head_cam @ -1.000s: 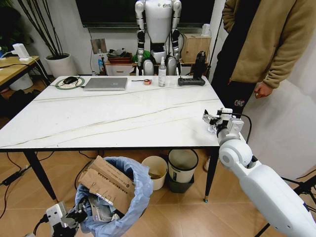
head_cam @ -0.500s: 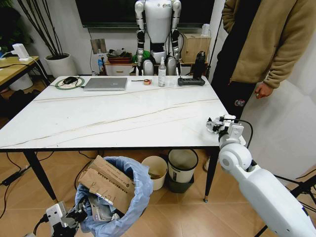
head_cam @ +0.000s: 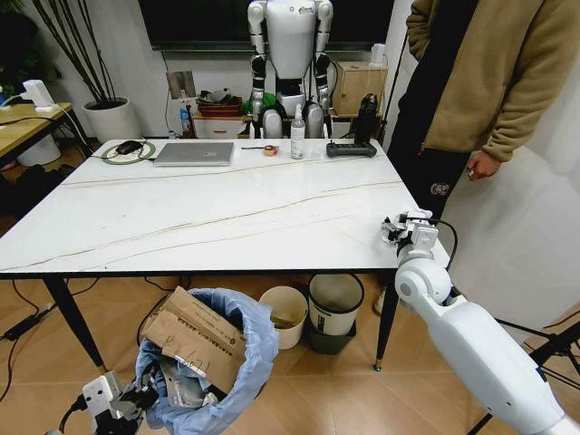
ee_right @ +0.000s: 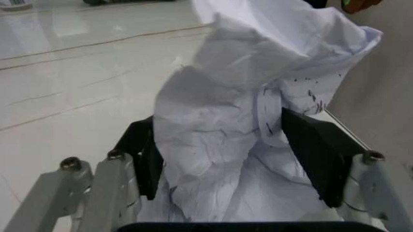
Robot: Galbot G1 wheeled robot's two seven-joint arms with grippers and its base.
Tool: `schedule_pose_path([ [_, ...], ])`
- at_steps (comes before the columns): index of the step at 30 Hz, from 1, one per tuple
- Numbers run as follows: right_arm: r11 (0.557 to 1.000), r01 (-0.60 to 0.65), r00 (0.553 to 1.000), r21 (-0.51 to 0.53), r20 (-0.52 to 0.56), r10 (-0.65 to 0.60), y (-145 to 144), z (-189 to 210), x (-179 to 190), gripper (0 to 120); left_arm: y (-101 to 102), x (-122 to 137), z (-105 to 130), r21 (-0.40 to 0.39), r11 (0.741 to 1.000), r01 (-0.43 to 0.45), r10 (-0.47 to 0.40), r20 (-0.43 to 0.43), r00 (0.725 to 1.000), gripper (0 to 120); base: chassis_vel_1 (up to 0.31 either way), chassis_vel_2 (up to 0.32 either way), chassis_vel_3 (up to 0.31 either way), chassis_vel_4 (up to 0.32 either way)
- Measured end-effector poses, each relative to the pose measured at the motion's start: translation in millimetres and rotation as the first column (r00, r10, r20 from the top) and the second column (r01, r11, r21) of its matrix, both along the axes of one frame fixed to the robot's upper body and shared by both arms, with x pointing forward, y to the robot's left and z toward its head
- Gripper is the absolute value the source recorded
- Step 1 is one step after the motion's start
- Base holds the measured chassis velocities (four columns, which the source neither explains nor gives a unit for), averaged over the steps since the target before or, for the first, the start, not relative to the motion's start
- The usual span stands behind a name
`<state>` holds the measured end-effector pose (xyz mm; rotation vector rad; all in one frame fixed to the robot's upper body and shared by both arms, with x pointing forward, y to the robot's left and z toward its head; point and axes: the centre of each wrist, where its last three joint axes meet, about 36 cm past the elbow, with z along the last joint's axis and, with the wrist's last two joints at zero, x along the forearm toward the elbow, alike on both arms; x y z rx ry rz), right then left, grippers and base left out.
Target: Pick up the trash bin and place the trash from the table into it.
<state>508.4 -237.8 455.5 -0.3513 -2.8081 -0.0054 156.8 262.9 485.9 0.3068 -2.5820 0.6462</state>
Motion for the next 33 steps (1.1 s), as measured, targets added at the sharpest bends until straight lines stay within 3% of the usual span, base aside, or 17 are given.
schedule_pose_path([
  [17, 0.999, -0.034, 0.999, 0.022, 0.01, 0.034, 4, 1, -3, 2, 1, 2, 1, -0.005, 1.0, 0.001, -0.001, 0.009, 1.0, 0, 0.0, 0.0, 0.0, 0.0],
  [22, 0.975, -0.188, 0.979, 0.12, 0.107, 0.176, 3, 12, -22, 0, 0, 2, 1, -0.012, 1.0, 0.002, -0.002, 0.009, 1.0, 0, 0.0, 0.0, 0.0, 0.0],
  [25, 0.916, -0.353, 0.927, 0.192, 0.206, 0.314, 9, 25, -45, 0, 0, 2, 1, -0.016, 1.0, 0.003, -0.003, 0.009, 1.0, 0, 0.0, 0.0, 0.0, 0.0],
  [27, 0.834, -0.503, 0.853, 0.228, 0.285, 0.437, 21, 35, -67, 0, 0, 2, 1, -0.018, 1.0, 0.004, -0.004, 0.008, 1.0, 0, 0.0, 0.0, 0.0, 0.0],
  [28, 0.834, -0.503, 0.853, 0.228, 0.285, 0.437, 21, 35, -67, 0, 0, 2, 1, -0.018, 1.0, 0.004, -0.004, 0.008, 1.0, 0, 0.0, 0.0, 0.0, 0.0],
  [30, 0.738, -0.625, 0.77, 0.253, 0.354, 0.531, 33, 43, -84, 0, 0, 2, 1, -0.02, 1.0, 0.004, -0.004, 0.008, 1.0, 0, 0.0, 0.0, 0.0, 0.0],
  [31, 0.644, -0.714, 0.692, 0.274, 0.414, 0.591, 42, 50, -96, 0, 0, 2, 1, -0.021, 1.0, 0.004, -0.004, 0.008, 1.0, 0, 0.0, 0.0, 0.0, 0.0],
  [32, 0.6, -0.749, 0.656, 0.281, 0.438, 0.614, 46, 52, -100, 0, 0, 2, 1, -0.022, 1.0, 0.004, -0.003, 0.008, 1.0, 0, 0.0, 0.0, 0.0, 0.0],
  [33, 0.508, -0.813, 0.58, 0.285, 0.484, 0.656, 52, 57, -108, 0, 1, 2, 1, -0.023, 1.0, 0.003, -0.003, 0.008, 1.0, 0, 0.0, 0.0, 0.0, 0.0],
])
